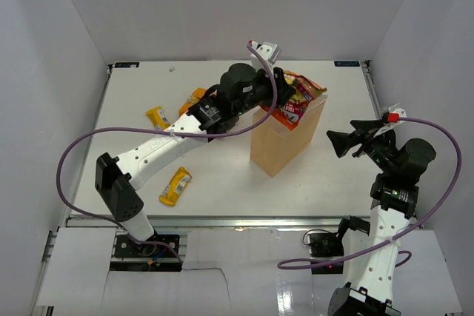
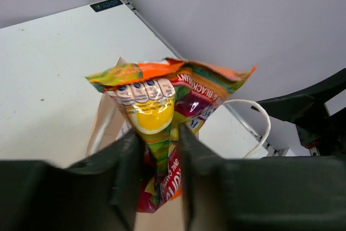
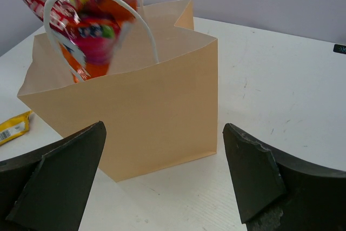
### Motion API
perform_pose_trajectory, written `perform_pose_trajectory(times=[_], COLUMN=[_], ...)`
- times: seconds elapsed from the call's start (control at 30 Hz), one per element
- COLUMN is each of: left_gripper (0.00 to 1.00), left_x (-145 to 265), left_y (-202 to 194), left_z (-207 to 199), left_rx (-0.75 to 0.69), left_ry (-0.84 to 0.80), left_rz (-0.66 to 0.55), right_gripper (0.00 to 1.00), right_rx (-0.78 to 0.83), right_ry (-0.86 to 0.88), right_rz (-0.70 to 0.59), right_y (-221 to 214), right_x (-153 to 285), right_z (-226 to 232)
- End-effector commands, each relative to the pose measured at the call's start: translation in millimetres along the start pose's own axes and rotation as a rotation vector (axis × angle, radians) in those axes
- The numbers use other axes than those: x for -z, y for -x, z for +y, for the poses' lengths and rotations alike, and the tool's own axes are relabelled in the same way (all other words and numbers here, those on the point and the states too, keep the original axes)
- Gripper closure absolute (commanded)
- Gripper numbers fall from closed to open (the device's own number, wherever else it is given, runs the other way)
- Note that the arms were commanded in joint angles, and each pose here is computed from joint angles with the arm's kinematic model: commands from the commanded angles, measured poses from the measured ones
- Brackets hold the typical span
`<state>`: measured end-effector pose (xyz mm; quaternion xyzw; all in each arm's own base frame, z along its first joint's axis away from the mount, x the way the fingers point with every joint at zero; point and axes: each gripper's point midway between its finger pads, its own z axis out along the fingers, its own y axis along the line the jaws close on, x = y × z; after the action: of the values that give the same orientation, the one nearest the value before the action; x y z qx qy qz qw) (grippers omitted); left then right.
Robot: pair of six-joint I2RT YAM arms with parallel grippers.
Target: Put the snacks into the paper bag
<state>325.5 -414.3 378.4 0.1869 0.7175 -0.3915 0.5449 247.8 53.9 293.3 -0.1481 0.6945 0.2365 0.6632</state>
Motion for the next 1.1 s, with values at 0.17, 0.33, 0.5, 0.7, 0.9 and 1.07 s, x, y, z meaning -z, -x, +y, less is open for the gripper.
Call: perform_pose_trajectory(times=[0.17,0.33,0.5,0.7,0.9,1.07], left_gripper=[0.35,0.31,0.26,0.20,0.18,0.15], left_x=[15,46,109,128,89,50], left_y=[45,65,72,-20,-54,-78], left_z=[-19,-1,92,227,269,295], left_rx=[-0.049,-0.119,-0.003,0.352,0.164,-0.052], left_ry=[0.032,0.137,0.358,0.532,0.482,0.413], left_rz=[-0.127,-0.162,-0.203,-0.012,0.188,0.304], right_gripper=[0.05,0.05,0.05,0.05,0.05,0.05], right_rx=[0.049,0.053,0.056,0.054,0.050,0.069], right_ry=[0.015,0.021,0.029,0.035,0.042,0.054], right_rz=[-0.030,-0.029,-0.030,-0.029,-0.026,-0.037], right_y=[10,10,10,9,8,10], right_x=[0,0,1,1,1,0], right_z=[4,5,7,9,10,11])
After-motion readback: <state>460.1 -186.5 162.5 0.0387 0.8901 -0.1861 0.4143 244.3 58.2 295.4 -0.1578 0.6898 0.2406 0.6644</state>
